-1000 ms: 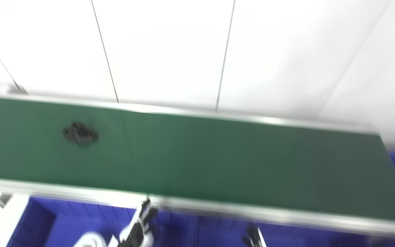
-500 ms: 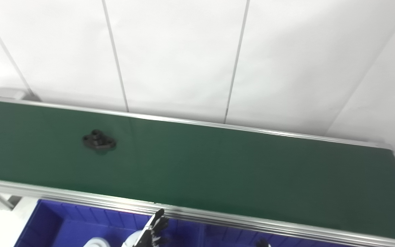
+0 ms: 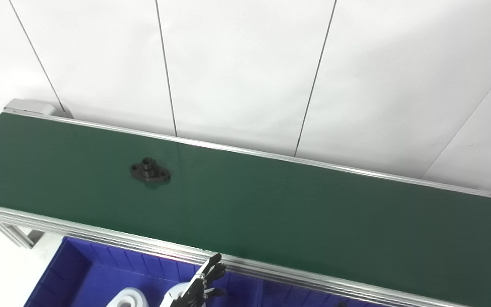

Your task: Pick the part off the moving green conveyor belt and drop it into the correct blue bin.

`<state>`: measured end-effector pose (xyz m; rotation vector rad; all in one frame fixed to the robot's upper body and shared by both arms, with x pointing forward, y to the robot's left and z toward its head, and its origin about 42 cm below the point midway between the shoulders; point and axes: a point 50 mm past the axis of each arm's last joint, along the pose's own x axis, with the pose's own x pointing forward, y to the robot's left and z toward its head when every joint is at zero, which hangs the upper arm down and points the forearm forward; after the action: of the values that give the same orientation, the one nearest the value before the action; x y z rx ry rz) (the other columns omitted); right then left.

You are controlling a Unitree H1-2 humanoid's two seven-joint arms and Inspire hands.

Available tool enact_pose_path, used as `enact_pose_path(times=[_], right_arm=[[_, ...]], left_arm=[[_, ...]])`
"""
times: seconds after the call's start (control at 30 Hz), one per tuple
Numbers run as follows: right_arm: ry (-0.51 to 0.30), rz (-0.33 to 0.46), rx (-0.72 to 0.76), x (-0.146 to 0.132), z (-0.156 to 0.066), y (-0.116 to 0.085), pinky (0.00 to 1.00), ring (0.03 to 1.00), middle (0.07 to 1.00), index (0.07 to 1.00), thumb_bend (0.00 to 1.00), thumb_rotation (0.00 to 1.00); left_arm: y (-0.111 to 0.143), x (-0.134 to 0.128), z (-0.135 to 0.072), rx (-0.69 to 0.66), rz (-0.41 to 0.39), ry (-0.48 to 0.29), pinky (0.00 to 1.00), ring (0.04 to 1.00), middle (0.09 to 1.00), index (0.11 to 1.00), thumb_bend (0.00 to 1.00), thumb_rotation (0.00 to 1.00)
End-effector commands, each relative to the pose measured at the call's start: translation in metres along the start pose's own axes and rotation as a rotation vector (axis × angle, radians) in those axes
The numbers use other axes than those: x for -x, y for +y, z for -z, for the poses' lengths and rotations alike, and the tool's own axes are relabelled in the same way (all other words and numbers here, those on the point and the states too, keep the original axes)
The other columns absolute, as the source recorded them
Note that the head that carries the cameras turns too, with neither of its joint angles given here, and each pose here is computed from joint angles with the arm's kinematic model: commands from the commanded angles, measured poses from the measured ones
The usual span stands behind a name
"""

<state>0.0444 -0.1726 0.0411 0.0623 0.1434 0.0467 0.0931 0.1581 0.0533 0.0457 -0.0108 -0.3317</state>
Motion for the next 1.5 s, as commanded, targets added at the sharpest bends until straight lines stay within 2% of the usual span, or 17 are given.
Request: enact_pose_path(times=[0.0,0.13,0.27,0.4,0.53,0.67,0.73,0.93,1.1,1.2,1.3,1.37,1.47], right_arm=[[-0.088,-0.006,-0.003,-0.001,-0.013,-0.002,1.00,0.981,1.000,1.000,0.88,1.00],[-0.094,-0.006,-0.006,-0.001,-0.015,-0.005,1.00,0.977,0.995,1.000,0.88,1.00],[-0.118,-0.004,0.005,0.000,-0.023,-0.010,1.00,0.969,0.979,1.000,0.89,0.99],[-0.195,-0.019,0.005,-0.002,-0.045,-0.009,1.00,0.963,0.960,1.000,0.90,0.96],[-0.274,-0.027,0.064,-0.010,-0.064,-0.008,1.00,0.942,0.944,1.000,0.92,0.95],[-0.326,-0.005,0.152,-0.025,-0.076,-0.009,0.94,0.899,0.914,0.969,0.94,0.93],[-0.341,0.003,0.207,-0.035,-0.083,-0.010,0.90,0.882,0.905,0.963,0.96,0.93],[-0.429,-0.006,0.292,-0.081,-0.111,-0.011,0.84,0.862,0.907,0.968,0.92,0.87],[-0.494,-0.028,0.331,-0.119,-0.139,-0.007,0.77,0.835,0.911,0.968,0.85,0.81],[-0.510,-0.049,0.344,-0.142,-0.156,0.000,0.76,0.824,0.894,0.952,0.86,0.75],[-0.517,-0.068,0.394,-0.165,-0.170,0.006,0.75,0.809,0.888,0.942,0.88,0.74],[-0.514,-0.088,0.420,-0.185,-0.180,0.013,0.76,0.815,0.891,0.920,0.91,0.69],[-0.506,-0.100,0.484,-0.208,-0.191,0.021,0.76,0.816,0.884,0.903,0.92,0.66]], left_arm=[[-0.002,-0.003,-0.007,-0.008,-0.010,-0.058,0.77,0.909,0.920,0.961,0.87,0.78],[-0.004,-0.007,-0.008,0.018,0.010,-0.050,0.83,0.934,0.941,0.979,0.87,0.77],[-0.007,-0.011,-0.009,-0.002,0.010,-0.070,0.80,0.918,0.934,0.977,0.87,0.77],[-0.010,-0.015,-0.008,0.013,-0.004,-0.077,0.80,0.915,0.936,0.972,0.88,0.75],[-0.011,-0.016,-0.006,0.027,-0.011,-0.074,0.80,0.918,0.942,0.968,0.88,0.74],[-0.013,-0.019,-0.003,0.046,-0.022,-0.075,0.81,0.923,0.945,0.977,0.89,0.72],[-0.013,-0.020,-0.003,0.039,-0.013,-0.079,0.83,0.929,0.953,0.989,0.88,0.73],[-0.014,-0.022,-0.004,0.046,-0.007,-0.080,0.83,0.928,0.953,0.994,0.89,0.72],[-0.013,-0.023,-0.006,0.039,0.000,-0.077,0.83,0.927,0.953,0.999,0.89,0.72],[-0.013,-0.023,-0.004,0.045,0.005,-0.086,0.82,0.925,0.950,0.997,0.87,0.70],[-0.014,-0.023,-0.004,0.040,0.006,-0.085,0.82,0.924,0.949,0.998,0.87,0.70],[-0.015,-0.023,-0.005,0.035,0.007,-0.084,0.81,0.919,0.944,0.999,0.88,0.70],[-0.017,-0.023,-0.004,0.036,0.009,-0.080,0.82,0.918,0.943,0.996,0.88,0.70]])
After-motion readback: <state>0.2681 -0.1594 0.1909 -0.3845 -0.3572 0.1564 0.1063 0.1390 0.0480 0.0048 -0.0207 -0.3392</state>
